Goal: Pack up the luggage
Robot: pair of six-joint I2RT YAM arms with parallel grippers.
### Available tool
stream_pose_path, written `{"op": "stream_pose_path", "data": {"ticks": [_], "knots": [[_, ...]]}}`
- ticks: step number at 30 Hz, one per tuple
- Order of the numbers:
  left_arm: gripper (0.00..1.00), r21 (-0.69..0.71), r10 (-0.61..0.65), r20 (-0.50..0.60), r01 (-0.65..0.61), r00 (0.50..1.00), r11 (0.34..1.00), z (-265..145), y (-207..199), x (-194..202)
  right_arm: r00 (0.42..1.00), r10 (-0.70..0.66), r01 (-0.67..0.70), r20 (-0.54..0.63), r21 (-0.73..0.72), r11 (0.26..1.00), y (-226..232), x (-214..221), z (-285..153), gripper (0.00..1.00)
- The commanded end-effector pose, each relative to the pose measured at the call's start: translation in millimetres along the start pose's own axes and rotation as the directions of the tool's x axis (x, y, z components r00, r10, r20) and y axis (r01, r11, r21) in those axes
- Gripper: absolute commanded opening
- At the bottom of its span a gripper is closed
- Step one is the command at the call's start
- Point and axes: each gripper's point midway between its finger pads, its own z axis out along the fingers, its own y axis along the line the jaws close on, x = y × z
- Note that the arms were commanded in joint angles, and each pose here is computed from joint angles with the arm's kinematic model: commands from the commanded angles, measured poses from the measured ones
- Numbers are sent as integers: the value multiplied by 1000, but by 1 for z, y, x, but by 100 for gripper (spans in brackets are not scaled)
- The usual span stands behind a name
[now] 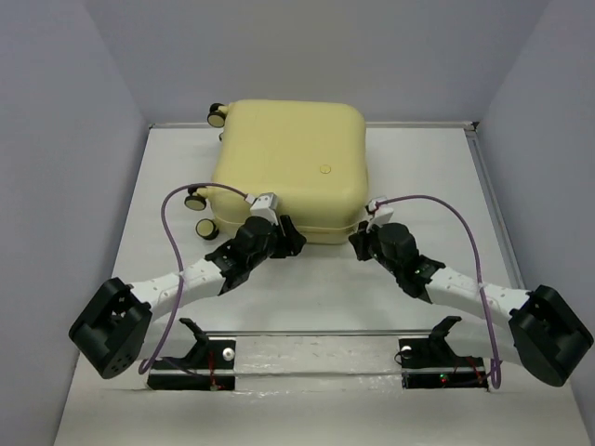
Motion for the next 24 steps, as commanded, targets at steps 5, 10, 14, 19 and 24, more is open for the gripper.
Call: {"op": "stream_pose_path", "data": {"ticks": [5, 10, 14, 19, 24], "knots": [[63, 139, -16, 129, -2, 992, 990, 25, -55, -55, 1000, 17, -15, 15, -132, 991, 58, -3, -8, 7], [63, 160, -21, 125, 1, 992, 987, 33, -66, -55, 997, 72, -64, 41, -178, 982, 76, -14, -11, 7], [63, 181, -30, 113, 9, 993, 983, 38, -74, -52, 988, 133, -116, 83, -188, 975, 96, -23, -4, 7], [62, 196, -40, 119, 16, 992, 980, 33, -78, -54, 983, 159, -147, 97, -118, 982, 91, -19, 4, 7], [77, 172, -60, 137, 36, 989, 984, -10, -59, -70, 991, 120, -115, 65, -69, 991, 79, -11, -3, 7]]}}
